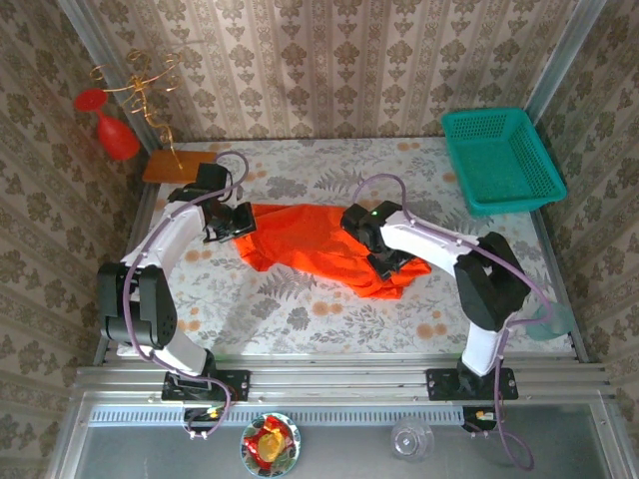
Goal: Fold the inside-out t-shirt
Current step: Flatten out the T-shirt at the center of the table.
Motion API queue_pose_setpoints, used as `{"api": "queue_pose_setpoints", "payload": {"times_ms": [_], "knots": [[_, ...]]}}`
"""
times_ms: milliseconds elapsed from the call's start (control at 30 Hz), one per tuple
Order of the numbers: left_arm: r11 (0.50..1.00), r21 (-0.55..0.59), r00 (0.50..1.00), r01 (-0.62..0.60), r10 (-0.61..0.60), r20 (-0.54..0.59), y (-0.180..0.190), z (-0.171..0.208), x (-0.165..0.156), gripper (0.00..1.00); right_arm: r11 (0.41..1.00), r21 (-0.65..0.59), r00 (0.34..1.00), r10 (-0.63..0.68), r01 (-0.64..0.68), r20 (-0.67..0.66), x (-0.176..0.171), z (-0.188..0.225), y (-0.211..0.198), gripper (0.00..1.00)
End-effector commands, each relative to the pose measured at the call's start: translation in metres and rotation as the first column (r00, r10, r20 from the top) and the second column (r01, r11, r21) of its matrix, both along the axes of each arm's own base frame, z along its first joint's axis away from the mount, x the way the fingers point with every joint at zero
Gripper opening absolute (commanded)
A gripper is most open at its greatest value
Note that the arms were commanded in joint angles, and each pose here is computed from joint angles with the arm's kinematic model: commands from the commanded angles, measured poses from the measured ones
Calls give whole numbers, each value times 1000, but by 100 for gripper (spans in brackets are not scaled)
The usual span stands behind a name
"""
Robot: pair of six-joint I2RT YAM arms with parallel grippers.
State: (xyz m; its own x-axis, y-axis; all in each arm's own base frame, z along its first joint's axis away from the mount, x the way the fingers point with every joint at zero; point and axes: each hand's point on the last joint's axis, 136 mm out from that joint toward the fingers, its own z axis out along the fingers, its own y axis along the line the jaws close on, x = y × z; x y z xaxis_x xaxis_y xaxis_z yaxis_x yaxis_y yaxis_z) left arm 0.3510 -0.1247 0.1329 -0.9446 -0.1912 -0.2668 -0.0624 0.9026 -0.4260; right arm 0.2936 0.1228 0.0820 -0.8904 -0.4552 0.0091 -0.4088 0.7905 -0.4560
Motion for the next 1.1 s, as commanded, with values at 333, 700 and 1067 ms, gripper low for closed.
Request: {"api": "queue_pose_setpoints", "payload": {"times_ms": [333,700,1067], "knots": [[1000,26,999,11,-12,30,5,13,-1,0,999,-3,970,-52,54,237,83,75,-37,60],[1000,25,1000,3,-4,26,6,11,1,0,923,331,960,-250,197,126,34,90,-22,48],[1000,14,1000,12,-12,12,4,5,1,0,683,666,935,-351,299,-61,42,47,29,47]]}}
